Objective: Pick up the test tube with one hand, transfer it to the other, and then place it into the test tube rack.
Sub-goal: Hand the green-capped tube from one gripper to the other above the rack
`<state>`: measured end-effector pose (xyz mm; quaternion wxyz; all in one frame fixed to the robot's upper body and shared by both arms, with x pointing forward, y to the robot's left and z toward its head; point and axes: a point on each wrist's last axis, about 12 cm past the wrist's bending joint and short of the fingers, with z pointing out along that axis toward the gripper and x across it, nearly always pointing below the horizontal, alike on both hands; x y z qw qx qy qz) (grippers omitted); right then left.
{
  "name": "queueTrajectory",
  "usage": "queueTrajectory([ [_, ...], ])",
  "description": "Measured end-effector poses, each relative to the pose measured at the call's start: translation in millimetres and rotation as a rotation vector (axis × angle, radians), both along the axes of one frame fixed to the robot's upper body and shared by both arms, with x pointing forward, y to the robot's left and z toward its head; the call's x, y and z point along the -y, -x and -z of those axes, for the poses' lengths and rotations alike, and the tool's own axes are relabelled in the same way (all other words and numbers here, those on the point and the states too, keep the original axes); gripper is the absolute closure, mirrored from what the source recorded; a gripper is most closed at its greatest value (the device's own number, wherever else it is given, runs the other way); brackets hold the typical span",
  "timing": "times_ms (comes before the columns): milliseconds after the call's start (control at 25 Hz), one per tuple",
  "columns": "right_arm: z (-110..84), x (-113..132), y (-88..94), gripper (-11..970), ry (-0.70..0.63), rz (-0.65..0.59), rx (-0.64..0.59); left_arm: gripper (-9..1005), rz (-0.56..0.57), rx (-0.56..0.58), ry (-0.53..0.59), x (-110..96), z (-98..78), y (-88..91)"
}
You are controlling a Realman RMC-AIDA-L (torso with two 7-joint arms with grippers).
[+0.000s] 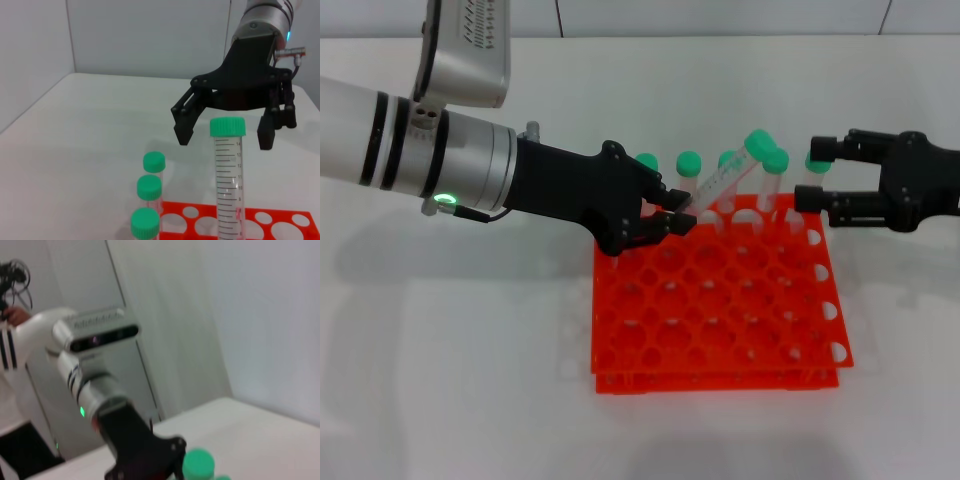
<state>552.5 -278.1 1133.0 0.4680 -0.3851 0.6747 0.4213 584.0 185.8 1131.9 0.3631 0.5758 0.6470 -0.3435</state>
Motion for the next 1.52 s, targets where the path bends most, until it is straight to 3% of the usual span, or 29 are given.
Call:
queueTrajectory([
  [440,7.8,-6.3,-0.7,153,-0.146,0.054,0.001,806,-0.011,0.007,0.002,1.9,1.0,-1.3],
  [1520,27.8,-32.2,4.1,167,-0.265,0.054,0.045,806,-0.022,0.008,0.001,7.8,5.6,-5.1],
])
